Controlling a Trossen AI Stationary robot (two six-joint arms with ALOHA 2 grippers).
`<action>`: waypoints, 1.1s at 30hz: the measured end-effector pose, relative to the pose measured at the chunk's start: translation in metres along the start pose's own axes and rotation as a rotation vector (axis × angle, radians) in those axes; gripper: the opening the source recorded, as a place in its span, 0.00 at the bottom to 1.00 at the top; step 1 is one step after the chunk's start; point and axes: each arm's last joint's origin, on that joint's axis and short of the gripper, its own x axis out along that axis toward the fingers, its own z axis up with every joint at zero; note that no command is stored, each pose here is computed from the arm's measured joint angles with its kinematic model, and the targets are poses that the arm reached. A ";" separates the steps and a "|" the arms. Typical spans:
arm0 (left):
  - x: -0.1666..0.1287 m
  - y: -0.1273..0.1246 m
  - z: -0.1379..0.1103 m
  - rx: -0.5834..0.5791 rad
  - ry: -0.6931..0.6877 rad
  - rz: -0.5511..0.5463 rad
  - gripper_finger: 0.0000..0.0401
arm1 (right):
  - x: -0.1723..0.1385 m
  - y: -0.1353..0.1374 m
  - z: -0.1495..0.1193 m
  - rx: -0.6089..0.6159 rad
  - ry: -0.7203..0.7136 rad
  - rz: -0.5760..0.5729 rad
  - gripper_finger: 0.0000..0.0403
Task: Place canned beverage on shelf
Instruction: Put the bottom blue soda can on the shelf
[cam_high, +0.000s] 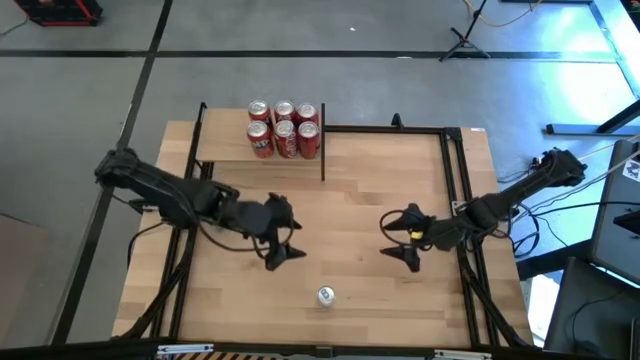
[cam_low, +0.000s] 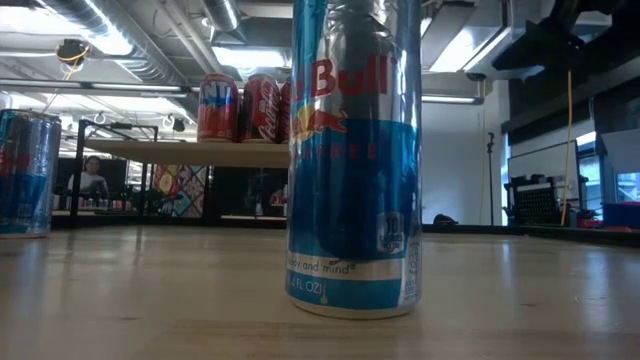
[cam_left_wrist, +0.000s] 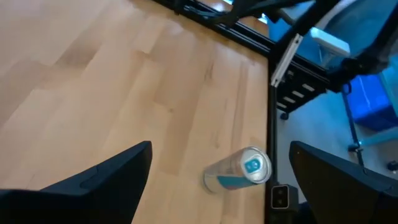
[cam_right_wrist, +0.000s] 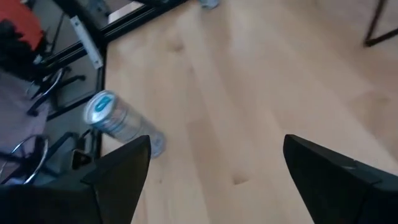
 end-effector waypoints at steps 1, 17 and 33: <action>0.003 -0.003 -0.003 0.015 0.003 0.005 0.93 | 0.003 0.002 -0.001 -0.005 0.007 0.013 0.89; 0.055 -0.040 -0.037 0.209 0.027 -0.040 0.93 | 0.061 0.039 -0.028 0.048 0.084 0.162 0.89; 0.124 -0.055 -0.072 0.357 0.057 -0.121 0.93 | 0.092 0.049 -0.063 0.211 0.133 0.093 0.89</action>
